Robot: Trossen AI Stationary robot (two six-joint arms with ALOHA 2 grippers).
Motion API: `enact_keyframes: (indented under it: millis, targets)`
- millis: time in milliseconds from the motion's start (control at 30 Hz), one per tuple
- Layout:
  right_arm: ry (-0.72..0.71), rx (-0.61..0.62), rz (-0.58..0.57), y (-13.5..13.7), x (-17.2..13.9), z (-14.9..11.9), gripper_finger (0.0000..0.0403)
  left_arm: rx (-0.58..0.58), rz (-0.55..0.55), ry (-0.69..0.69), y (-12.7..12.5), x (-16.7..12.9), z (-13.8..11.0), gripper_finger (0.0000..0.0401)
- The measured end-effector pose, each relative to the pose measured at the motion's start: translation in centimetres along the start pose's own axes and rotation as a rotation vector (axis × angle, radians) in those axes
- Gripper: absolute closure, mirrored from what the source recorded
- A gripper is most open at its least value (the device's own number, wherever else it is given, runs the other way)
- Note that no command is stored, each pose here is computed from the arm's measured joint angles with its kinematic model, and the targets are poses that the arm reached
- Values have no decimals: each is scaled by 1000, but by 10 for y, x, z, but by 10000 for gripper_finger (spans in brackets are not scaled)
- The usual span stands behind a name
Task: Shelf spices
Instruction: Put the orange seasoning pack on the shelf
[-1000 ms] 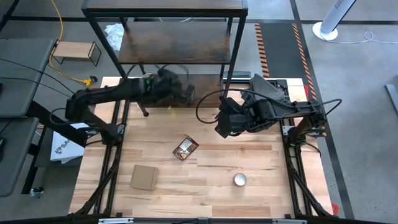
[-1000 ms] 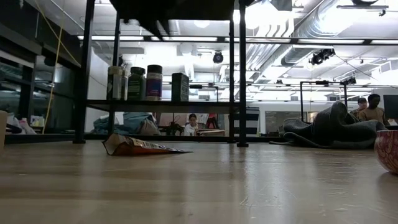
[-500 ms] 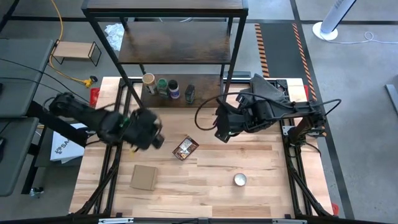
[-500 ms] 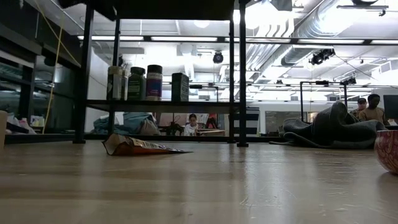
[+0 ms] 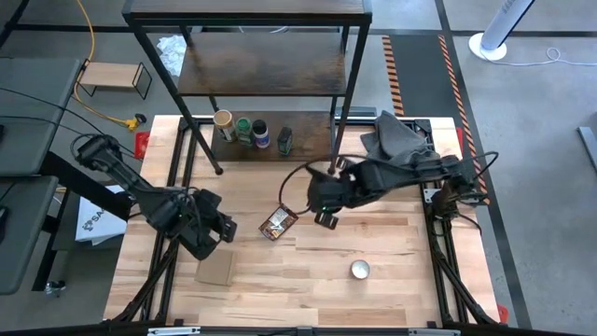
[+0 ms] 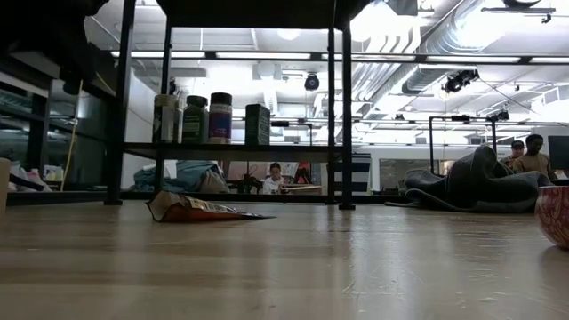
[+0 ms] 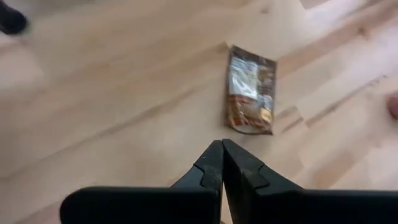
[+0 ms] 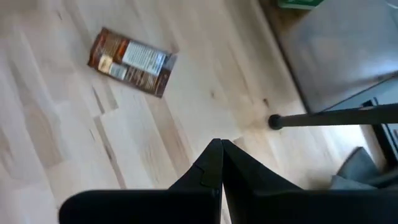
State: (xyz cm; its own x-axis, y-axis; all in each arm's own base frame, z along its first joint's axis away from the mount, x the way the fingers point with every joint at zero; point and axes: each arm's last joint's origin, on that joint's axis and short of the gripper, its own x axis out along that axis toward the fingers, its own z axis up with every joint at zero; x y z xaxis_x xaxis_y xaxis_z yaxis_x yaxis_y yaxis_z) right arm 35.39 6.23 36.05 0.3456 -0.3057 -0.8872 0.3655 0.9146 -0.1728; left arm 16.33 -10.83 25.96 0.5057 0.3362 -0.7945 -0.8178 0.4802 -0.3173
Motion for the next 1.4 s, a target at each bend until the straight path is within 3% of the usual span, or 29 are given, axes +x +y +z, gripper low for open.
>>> enact_keyframes:
  millis: [100, 267, 367, 500, 633, 767, 900, 1133, 1300, 1400]
  targets:
    - [25, -42, 40, 11, 15, 4, 403, -12, -33, 9, -2, 3, -4, 400]
    - [-52, -105, 270, 38, 43, 25, 402, 14, -70, 7, -5, 3, -6, 400]
    - [-92, -83, 313, 48, 63, 36, 391, 47, -78, -9, -6, 3, -5, 400]
    - [-33, -52, 354, 51, 89, 41, 352, 121, -62, -24, -9, 9, -6, 400]
    - [50, -79, 307, 48, 98, 34, 291, 241, 3, -15, -16, 26, -11, 400]
    - [171, -211, 157, 38, 98, 19, 231, 362, 65, 48, -30, 57, -20, 400]
    - [315, -280, 81, 29, 95, 6, 191, 508, 17, 137, -47, 92, -21, 394]
    - [399, -294, 67, 38, 84, -9, 176, 760, -4, 321, -46, 122, -6, 330]
    - [275, -307, -52, 44, 48, -20, 176, 911, -92, 428, -43, 128, 4, 261]
    - [209, -210, -112, 33, 23, -41, 176, 1002, -174, 432, -47, 130, 6, 217]
